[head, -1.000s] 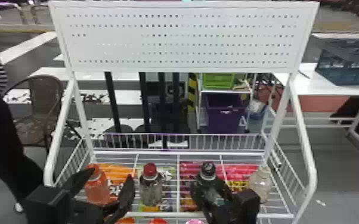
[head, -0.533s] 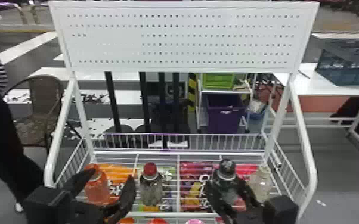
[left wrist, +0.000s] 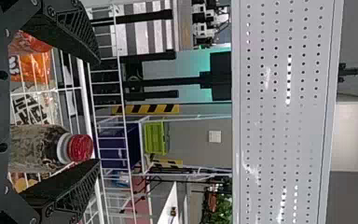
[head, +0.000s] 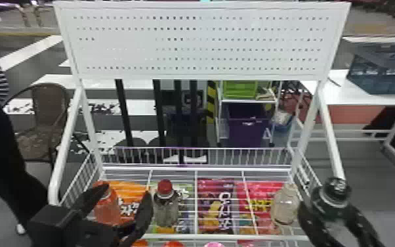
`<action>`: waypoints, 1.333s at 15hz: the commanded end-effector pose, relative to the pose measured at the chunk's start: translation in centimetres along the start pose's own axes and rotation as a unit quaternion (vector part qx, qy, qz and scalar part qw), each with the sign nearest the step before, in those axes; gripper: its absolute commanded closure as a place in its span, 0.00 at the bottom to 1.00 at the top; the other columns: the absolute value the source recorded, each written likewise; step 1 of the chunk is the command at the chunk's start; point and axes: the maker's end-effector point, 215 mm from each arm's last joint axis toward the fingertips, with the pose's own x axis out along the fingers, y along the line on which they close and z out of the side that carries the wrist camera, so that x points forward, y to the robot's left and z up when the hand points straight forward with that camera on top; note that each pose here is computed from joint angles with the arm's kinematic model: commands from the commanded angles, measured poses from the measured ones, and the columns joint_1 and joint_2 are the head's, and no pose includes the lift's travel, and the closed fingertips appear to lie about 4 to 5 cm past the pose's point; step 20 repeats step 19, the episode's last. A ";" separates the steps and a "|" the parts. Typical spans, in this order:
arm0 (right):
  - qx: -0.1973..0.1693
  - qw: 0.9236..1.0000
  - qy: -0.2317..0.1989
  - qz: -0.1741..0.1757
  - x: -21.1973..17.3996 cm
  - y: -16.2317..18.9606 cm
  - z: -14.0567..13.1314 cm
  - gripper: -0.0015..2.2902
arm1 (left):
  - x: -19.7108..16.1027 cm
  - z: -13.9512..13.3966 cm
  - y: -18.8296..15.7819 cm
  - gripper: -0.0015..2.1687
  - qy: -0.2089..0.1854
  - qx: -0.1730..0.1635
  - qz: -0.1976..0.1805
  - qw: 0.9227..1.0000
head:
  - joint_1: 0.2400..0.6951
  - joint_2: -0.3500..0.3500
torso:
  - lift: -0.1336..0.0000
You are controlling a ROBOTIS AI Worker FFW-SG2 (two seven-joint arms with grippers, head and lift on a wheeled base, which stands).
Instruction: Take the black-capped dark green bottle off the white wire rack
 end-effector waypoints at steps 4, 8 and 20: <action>-0.011 0.999 -0.031 -0.032 -4.6 -3.2 2.3 0.41 | 0.1 0.2 0.9 0.07 -0.005 0.000 0.009 1.000 | 0.57 0.50 | 1.00; -0.001 0.999 -0.028 -0.036 -5.2 -4.2 1.7 0.41 | 0.1 0.2 2.0 0.07 -0.004 0.000 0.020 1.000 | 0.57 0.50 | 1.00; 0.003 0.999 -0.026 -0.034 -5.2 -4.2 1.6 0.41 | 0.0 0.8 2.0 0.07 -0.010 -0.002 0.020 1.000 | 0.57 0.50 | 1.00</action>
